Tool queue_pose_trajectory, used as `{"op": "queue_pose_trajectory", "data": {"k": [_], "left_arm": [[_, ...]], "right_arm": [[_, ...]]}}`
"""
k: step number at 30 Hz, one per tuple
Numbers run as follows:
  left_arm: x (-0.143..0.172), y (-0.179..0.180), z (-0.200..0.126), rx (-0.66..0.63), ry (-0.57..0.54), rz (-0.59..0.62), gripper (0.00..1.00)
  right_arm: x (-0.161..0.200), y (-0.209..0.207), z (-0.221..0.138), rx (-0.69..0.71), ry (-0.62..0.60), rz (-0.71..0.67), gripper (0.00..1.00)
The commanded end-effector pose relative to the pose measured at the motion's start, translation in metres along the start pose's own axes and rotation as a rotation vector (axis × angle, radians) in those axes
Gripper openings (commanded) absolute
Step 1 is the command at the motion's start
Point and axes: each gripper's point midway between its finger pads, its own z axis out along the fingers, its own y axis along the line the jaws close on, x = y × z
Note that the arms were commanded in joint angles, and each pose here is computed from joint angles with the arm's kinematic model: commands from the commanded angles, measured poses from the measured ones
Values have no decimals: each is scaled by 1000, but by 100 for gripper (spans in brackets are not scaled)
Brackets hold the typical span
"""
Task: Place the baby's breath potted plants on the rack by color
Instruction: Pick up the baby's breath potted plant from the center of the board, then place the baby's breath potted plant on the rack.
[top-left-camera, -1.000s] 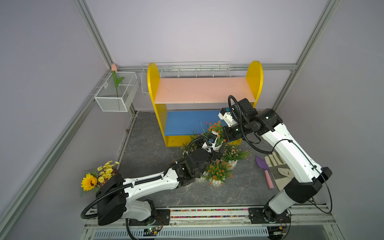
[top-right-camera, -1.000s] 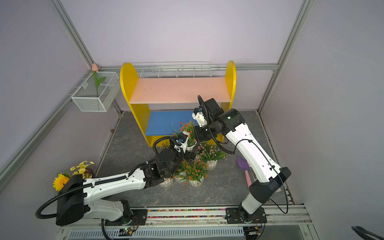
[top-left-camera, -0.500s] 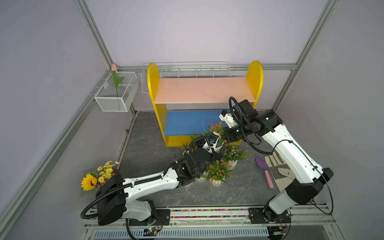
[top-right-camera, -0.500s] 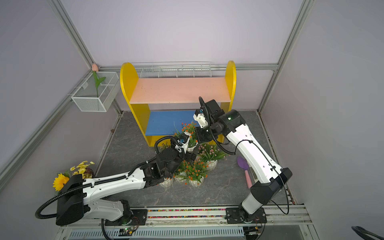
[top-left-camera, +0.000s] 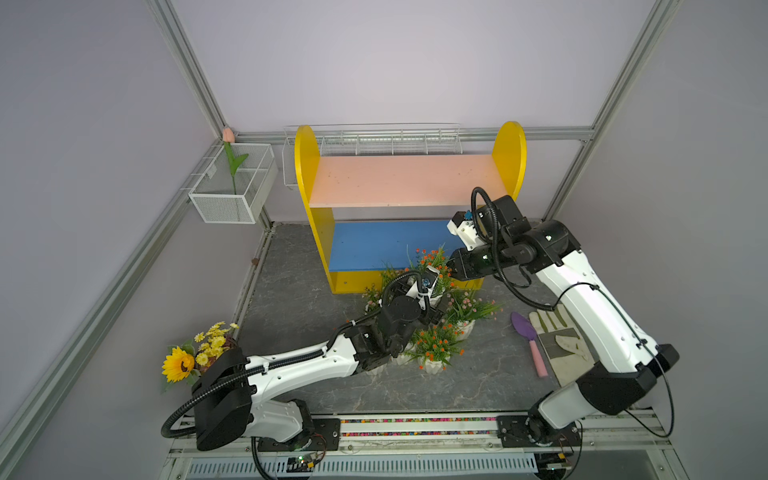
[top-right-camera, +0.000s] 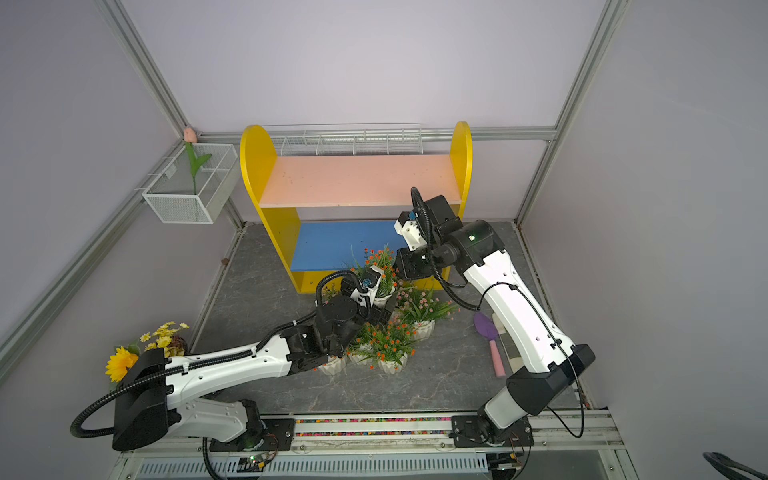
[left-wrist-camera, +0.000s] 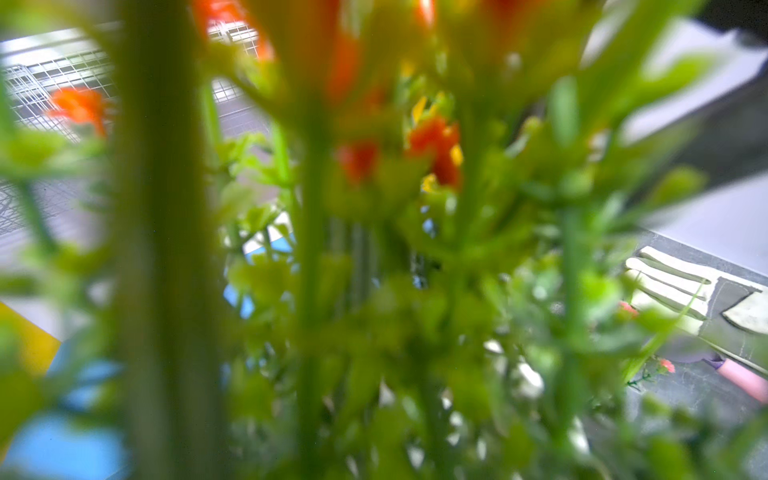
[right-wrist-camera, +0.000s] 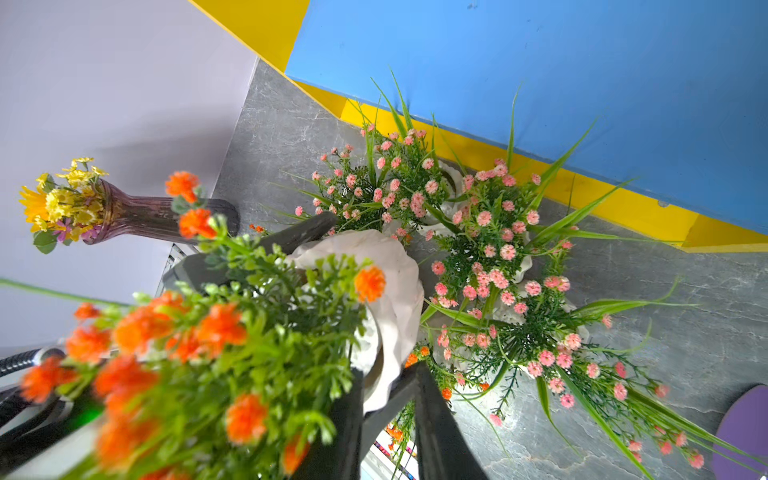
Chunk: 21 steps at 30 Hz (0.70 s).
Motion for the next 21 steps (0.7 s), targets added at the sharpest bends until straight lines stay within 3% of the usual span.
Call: {"op": "queue_pose_trajectory", "data": {"k": [1,9,21], "left_arm": [[-39,11,-3,-32,-85,-70,31],[-77,36,-20,-8,-43,-118,30],[-159,78,-53,-32,-17,-178,29]], "right_arm": [[-1,-8,-17,4,-45,10,26],[12,-53,-38,106,-112,78,31],[57,-91,-26,152,-146,187,32]]}}
